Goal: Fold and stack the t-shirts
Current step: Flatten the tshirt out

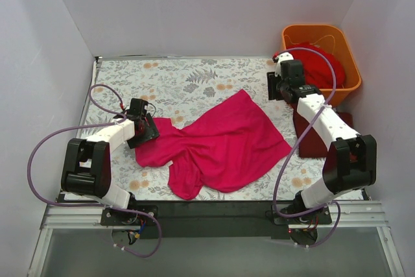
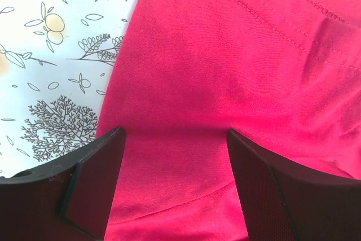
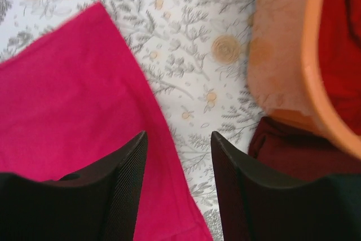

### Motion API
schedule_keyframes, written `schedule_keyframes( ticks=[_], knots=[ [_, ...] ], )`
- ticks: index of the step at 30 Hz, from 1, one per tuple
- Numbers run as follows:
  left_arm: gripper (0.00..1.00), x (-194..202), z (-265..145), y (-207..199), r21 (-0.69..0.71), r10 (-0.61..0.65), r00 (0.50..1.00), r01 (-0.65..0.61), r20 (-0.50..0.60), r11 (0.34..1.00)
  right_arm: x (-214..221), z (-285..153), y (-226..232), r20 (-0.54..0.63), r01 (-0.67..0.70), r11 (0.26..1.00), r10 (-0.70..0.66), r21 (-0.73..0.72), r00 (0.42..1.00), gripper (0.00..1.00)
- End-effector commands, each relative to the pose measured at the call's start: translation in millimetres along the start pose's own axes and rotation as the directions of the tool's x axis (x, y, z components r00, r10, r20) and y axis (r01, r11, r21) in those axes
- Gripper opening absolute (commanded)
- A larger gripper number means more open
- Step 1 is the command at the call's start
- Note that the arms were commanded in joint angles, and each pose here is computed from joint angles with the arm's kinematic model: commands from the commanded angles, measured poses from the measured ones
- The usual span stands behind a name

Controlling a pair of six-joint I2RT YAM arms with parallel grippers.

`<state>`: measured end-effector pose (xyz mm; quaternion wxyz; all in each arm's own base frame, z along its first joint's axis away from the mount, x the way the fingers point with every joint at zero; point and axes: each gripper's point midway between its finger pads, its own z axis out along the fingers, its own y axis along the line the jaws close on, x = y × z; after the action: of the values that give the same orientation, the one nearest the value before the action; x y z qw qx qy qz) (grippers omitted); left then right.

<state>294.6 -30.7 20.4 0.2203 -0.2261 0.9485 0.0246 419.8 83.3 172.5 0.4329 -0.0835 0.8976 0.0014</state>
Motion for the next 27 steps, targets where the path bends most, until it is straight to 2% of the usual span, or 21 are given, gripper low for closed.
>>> schedule_keyframes(
  ticks=[1,7,10,18,22,27],
  knots=[
    [0.72,-8,-6,2,-0.004,-0.004,0.999,0.004,0.046,1.0,22,-4,21,-0.056,-0.058,0.995,0.053,-0.078,0.997,0.56],
    [0.72,-9,-3,1,-0.006,-0.002,0.999,0.003,0.04,1.0,59,-13,75,-0.127,-0.045,0.96,0.01,-0.275,0.992,0.56],
    [0.72,-8,-3,1,-0.009,-0.005,0.999,0.005,0.039,1.0,86,-9,88,-0.18,-0.052,0.947,-0.006,-0.316,0.984,0.55],
    [0.72,-7,-1,4,-0.024,-0.003,0.999,0.004,0.034,1.0,167,1,76,-0.368,-0.1,0.966,0.004,-0.24,0.93,0.55],
    [0.72,-5,0,4,-0.03,-0.002,1.0,0.003,0.024,1.0,204,-10,69,-0.457,-0.159,0.969,0.056,-0.191,0.888,0.55],
    [0.73,-6,-1,4,-0.028,-0.005,1.0,0.006,0.028,1.0,253,-43,55,-0.58,-0.201,0.975,0.112,-0.092,0.807,0.55]
  ],
)
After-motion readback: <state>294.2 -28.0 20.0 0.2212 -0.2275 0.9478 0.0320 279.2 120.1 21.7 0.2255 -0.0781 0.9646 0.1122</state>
